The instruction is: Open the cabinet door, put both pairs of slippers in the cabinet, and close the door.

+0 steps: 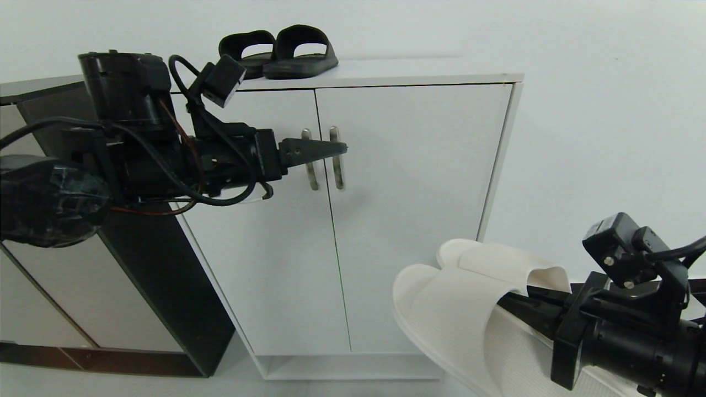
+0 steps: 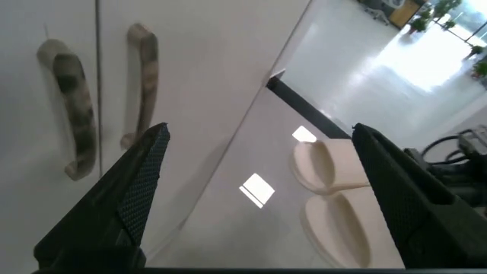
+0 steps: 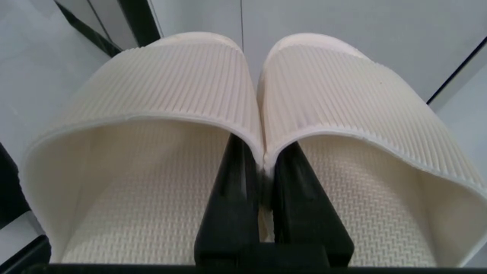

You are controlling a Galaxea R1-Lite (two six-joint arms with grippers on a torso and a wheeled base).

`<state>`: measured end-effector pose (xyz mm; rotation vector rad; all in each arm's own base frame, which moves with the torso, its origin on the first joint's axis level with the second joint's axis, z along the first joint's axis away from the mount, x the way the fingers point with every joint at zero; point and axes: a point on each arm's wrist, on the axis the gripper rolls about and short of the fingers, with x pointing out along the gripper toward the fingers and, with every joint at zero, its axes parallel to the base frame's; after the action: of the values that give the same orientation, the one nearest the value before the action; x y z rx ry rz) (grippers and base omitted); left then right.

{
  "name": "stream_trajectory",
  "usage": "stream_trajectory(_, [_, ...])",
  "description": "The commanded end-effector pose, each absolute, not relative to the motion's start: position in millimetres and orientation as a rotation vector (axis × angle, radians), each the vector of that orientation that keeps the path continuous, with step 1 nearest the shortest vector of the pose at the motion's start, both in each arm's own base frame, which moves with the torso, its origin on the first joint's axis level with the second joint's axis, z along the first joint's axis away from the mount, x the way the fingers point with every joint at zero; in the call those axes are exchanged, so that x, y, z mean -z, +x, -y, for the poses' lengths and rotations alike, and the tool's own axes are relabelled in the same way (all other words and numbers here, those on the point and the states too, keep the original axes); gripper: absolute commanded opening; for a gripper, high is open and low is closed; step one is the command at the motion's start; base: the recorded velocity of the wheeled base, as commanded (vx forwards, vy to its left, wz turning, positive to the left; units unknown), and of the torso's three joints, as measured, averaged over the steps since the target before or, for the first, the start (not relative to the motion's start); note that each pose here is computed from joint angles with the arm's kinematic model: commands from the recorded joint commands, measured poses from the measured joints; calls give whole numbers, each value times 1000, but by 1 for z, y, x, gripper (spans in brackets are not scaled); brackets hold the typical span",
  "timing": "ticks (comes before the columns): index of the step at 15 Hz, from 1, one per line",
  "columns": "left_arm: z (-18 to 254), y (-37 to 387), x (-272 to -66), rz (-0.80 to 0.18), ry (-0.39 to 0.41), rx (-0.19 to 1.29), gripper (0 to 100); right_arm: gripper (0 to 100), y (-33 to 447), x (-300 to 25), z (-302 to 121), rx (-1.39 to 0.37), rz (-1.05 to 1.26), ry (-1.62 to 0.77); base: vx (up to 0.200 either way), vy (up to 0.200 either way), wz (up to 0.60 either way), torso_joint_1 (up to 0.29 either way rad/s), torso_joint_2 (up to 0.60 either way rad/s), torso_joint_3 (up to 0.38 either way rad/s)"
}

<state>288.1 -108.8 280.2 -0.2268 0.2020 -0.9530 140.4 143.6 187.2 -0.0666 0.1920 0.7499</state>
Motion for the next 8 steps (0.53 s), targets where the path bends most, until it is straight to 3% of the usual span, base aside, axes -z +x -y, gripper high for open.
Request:
stream_trajectory(1, [116, 305, -272, -218, -227, 926, 100, 0, 141, -187, -144, -750, -194, -67, 0, 0, 0, 0, 0, 0])
stream_trajectory(8, [124, 325, -274, -197, -223, 879, 100, 0, 140, -188, -143, -751, -190, -67, 0, 0, 0, 0, 0, 0])
